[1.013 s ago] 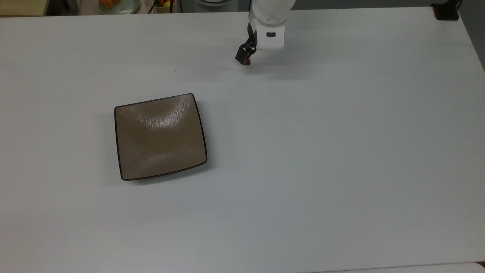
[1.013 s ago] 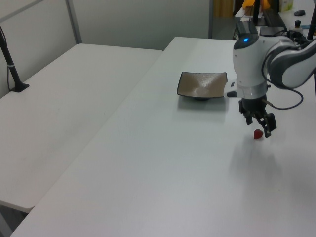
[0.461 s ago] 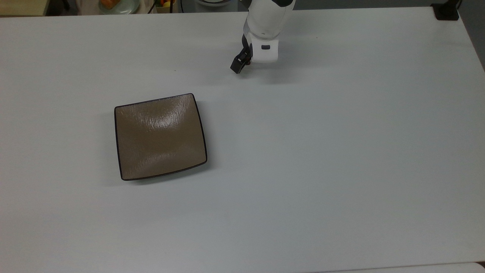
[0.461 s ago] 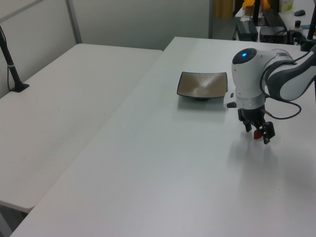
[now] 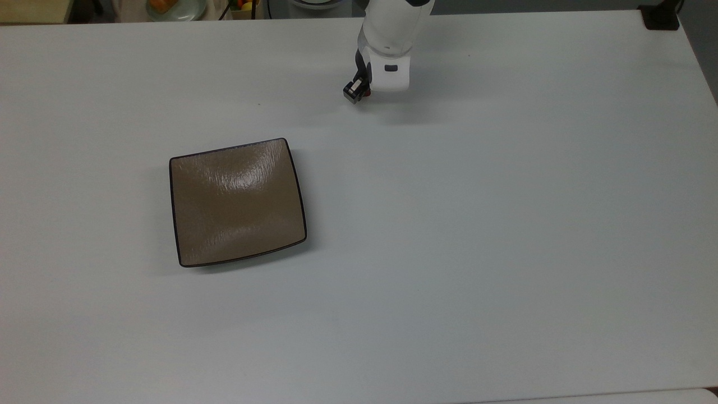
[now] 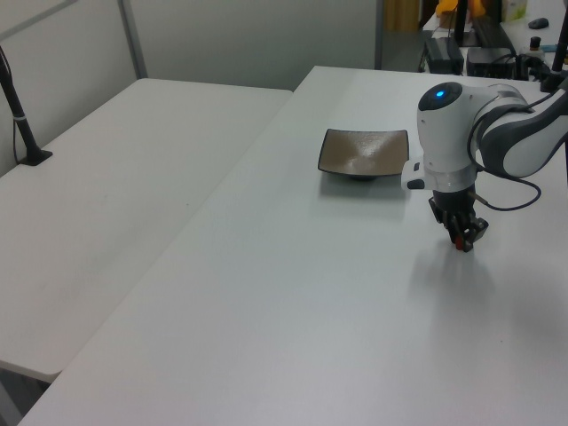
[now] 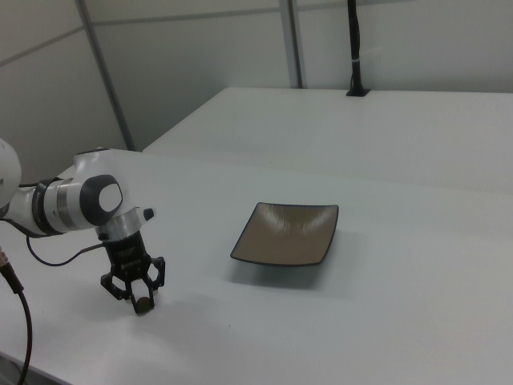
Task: Strawberries on a ceramic plate
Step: 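Lift the grasped strawberry up off the table, then carry the strawberry over the brown square plate and lower it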
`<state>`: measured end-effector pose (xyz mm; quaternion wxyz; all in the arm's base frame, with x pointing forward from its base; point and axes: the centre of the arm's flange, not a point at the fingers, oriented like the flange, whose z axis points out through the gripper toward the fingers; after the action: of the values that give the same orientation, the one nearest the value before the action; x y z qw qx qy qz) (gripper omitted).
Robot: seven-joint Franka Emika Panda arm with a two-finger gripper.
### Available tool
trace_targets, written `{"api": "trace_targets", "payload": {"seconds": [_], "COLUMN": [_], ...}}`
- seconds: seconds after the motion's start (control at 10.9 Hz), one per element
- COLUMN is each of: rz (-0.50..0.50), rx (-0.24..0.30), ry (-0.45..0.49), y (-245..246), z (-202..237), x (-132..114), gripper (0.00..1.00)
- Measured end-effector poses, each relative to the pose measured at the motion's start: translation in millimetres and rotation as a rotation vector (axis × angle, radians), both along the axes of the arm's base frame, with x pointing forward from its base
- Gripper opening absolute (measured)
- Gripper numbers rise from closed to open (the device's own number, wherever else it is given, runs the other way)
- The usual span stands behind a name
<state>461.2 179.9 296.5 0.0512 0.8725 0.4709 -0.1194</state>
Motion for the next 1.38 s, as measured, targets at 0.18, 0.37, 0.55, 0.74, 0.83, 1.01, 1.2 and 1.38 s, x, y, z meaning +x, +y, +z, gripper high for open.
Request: {"api": "trace_targets", "payload": {"seconds": [0.18, 0.37, 0.55, 0.74, 0.83, 1.01, 1.2, 1.38], "rz": [-0.002, -0.007, -0.026, -0.075, -0.109, -0.213, -0.322, -0.393], "rx": [-0.008, -0.020, -0.045, -0.052, -0.043, 0.036, 0.125, 0.153], "ry": [0.013, 0.021, 0.033, 0.012, -0.009, -0.067, -0.118, -0.173], "y": [-1, -3, -3, -12, -21, -50, -89, -125], "z": [0, 12, 50, 109, 138, 194, 228, 236], "x": [-2, -2, 7, 30, 43, 70, 90, 111], "gripper": [0.33, 0.33, 0.33, 0.33, 0.33, 0.33, 0.33, 0.33]}}
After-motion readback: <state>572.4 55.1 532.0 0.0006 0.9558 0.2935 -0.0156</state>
